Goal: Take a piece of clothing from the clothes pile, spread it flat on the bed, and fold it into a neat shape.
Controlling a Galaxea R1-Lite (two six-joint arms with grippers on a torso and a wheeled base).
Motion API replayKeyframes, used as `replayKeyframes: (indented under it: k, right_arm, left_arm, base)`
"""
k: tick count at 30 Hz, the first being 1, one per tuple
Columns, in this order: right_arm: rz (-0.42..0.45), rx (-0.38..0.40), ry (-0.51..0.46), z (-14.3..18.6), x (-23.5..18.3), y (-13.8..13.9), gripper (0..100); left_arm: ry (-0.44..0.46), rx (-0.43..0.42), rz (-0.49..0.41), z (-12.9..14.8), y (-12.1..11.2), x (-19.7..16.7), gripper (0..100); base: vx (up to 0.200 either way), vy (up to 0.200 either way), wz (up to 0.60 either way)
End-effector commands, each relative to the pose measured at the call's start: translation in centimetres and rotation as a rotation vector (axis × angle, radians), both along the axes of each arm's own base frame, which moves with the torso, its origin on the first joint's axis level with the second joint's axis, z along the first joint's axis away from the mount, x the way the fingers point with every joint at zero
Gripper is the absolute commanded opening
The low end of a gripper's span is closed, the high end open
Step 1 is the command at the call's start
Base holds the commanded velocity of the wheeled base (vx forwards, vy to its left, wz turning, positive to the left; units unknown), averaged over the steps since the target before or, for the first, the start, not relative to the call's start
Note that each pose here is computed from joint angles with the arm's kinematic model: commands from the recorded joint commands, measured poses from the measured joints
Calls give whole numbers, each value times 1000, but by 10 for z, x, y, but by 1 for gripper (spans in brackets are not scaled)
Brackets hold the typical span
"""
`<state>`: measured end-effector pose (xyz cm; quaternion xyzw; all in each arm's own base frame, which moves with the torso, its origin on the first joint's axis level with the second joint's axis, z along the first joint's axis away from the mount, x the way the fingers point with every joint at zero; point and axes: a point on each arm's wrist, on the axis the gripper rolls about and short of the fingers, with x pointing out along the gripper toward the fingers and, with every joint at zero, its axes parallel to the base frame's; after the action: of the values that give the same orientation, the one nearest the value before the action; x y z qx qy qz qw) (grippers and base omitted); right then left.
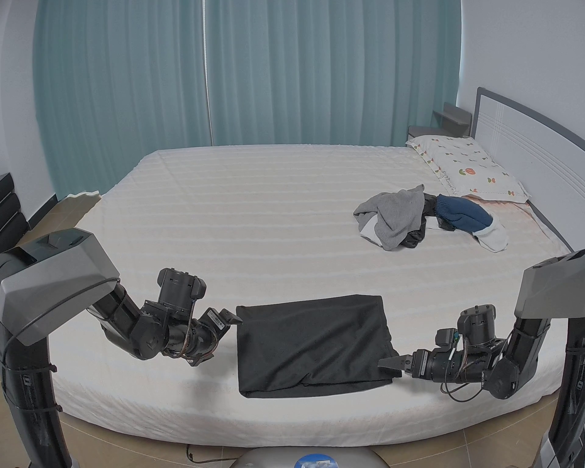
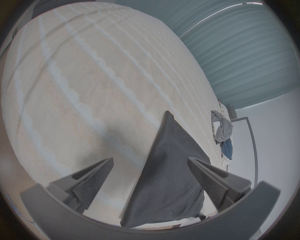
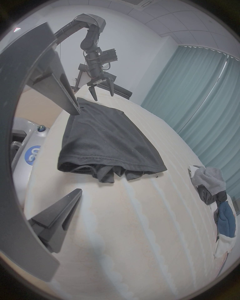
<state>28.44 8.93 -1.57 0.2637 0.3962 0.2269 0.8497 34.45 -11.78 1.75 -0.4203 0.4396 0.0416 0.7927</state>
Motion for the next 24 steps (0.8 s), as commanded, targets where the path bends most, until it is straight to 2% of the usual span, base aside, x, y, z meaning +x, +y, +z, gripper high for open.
replayKeyframes:
  k: [1, 5, 6, 15, 24]
  right_arm:
    - [-3, 3, -3, -7, 11, 4, 100]
    - [-35, 41, 13, -7, 17, 8, 100]
    - [-39, 42, 12, -6, 17, 8, 0]
    - [-65, 6, 55, -7, -1, 0, 0]
    - [-77, 10, 41, 0, -5, -4, 0]
  left_arm:
    - [2, 2, 0, -3, -1, 2, 100]
    - [2, 5, 1, -3, 0, 2, 100]
    - [3, 4, 2, -3, 0, 2, 100]
    - [2, 5, 1, -3, 0, 2, 100]
    - [4, 6, 1, -3, 0, 1, 100]
  base:
    - [0, 0, 0]
    - [0, 0, 0]
    - [0, 0, 0]
    - [0, 0, 0]
    - [0, 0, 0]
